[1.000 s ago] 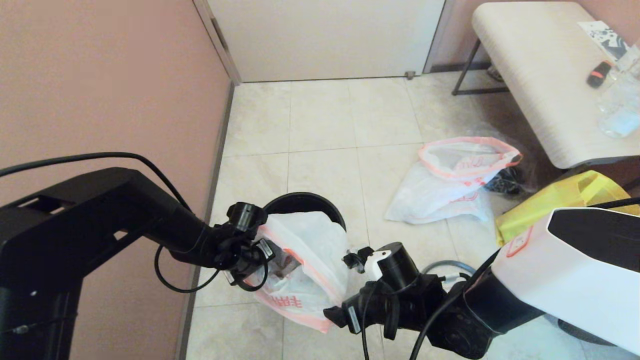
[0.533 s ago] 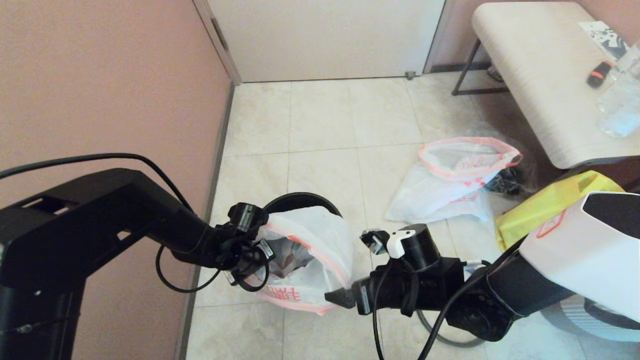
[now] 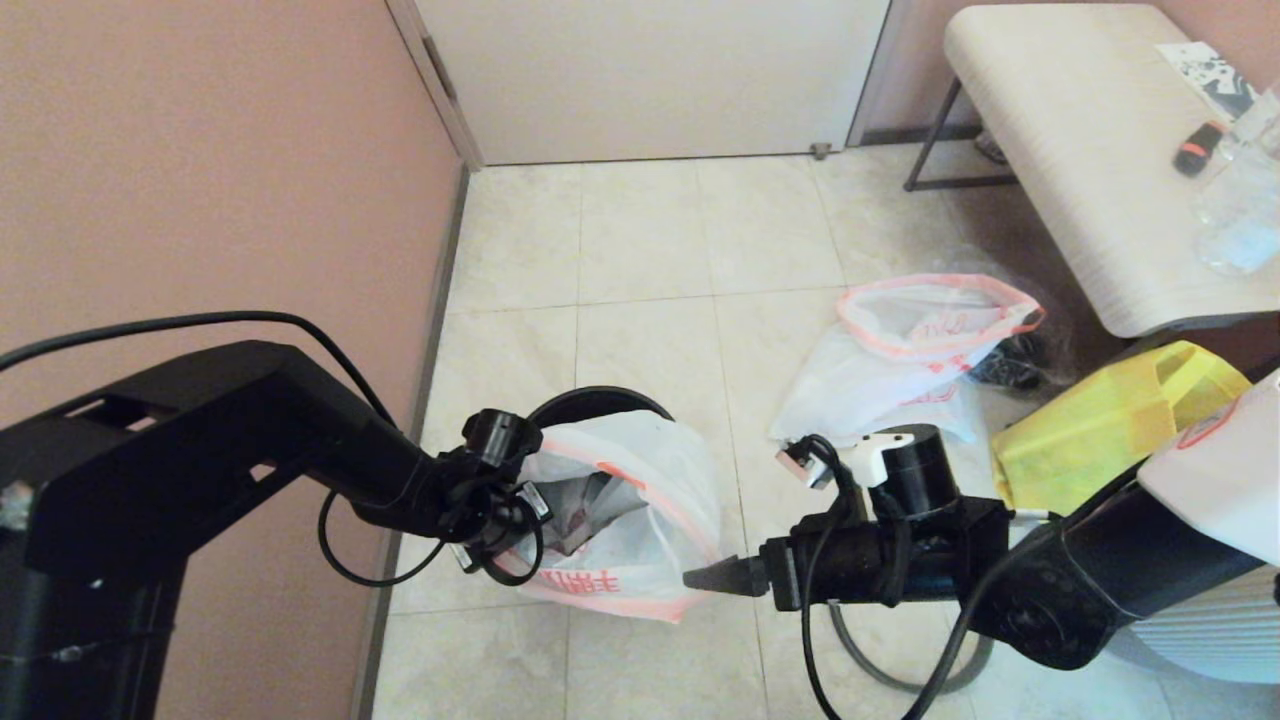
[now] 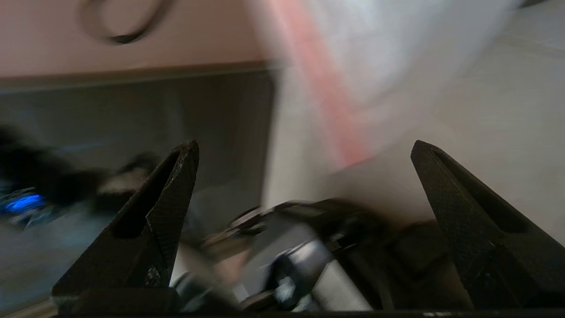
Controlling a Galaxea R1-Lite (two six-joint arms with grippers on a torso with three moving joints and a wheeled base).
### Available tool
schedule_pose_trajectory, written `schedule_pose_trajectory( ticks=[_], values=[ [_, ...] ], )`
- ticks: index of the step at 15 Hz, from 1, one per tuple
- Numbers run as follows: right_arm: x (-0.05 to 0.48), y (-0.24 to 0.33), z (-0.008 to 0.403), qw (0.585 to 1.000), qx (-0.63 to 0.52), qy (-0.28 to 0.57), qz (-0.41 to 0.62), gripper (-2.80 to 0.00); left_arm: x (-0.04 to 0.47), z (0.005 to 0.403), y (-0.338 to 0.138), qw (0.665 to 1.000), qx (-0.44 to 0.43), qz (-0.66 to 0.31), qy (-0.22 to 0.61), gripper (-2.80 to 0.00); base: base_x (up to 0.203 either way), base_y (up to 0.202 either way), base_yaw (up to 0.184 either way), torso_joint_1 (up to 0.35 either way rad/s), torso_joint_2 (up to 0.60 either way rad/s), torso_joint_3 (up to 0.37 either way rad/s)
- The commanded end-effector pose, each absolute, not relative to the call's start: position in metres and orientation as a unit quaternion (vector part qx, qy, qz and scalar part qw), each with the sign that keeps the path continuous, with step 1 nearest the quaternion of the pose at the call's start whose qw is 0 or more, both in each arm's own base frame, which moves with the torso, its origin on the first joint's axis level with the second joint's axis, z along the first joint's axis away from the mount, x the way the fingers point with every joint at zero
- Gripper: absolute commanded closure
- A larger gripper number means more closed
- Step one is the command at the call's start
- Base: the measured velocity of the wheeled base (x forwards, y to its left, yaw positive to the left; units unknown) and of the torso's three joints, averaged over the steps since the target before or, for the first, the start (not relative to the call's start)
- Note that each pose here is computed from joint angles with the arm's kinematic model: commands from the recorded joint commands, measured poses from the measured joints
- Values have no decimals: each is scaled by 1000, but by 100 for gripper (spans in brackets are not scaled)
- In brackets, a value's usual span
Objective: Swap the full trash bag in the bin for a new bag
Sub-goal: Put the new garbage bag on the trash can
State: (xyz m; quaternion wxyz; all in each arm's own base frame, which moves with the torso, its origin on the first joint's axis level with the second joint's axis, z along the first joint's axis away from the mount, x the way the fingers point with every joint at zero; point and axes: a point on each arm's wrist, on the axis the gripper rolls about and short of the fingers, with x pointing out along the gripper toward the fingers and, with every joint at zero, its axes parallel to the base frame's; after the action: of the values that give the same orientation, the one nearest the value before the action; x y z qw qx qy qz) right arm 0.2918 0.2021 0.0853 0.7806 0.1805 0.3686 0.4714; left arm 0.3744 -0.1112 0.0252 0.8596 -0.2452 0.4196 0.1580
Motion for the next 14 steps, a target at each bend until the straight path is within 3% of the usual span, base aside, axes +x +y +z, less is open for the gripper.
schedule_pose_trajectory(
  ticks=[1, 4, 7, 11, 12, 14],
  values=[
    [290, 193, 98, 770, 198, 362, 486, -280, 374, 23, -111, 858, -246, 161, 420, 0, 0, 0, 0, 0, 0, 0],
    [284, 193, 106, 786, 190, 349, 474, -280, 374, 24, -112, 859, -247, 159, 420, 0, 0, 0, 0, 0, 0, 0],
    [262, 223, 105, 836, 122, 316, 431, -280, 374, 24, -114, 860, -246, 156, 420, 0, 0, 0, 0, 0, 0, 0],
    [249, 260, 82, 841, 38, 304, 445, -280, 373, 24, -116, 860, -245, 154, 420, 0, 0, 0, 0, 0, 0, 0],
    [254, 265, 77, 847, 28, 296, 440, 0, 373, 24, -116, 860, -245, 154, 420, 0, 0, 0, 0, 0, 0, 0],
    [265, 268, 65, 851, 25, 300, 430, 0, 373, 24, -117, 860, -244, 153, 421, 0, 0, 0, 0, 0, 0, 0]
  ],
)
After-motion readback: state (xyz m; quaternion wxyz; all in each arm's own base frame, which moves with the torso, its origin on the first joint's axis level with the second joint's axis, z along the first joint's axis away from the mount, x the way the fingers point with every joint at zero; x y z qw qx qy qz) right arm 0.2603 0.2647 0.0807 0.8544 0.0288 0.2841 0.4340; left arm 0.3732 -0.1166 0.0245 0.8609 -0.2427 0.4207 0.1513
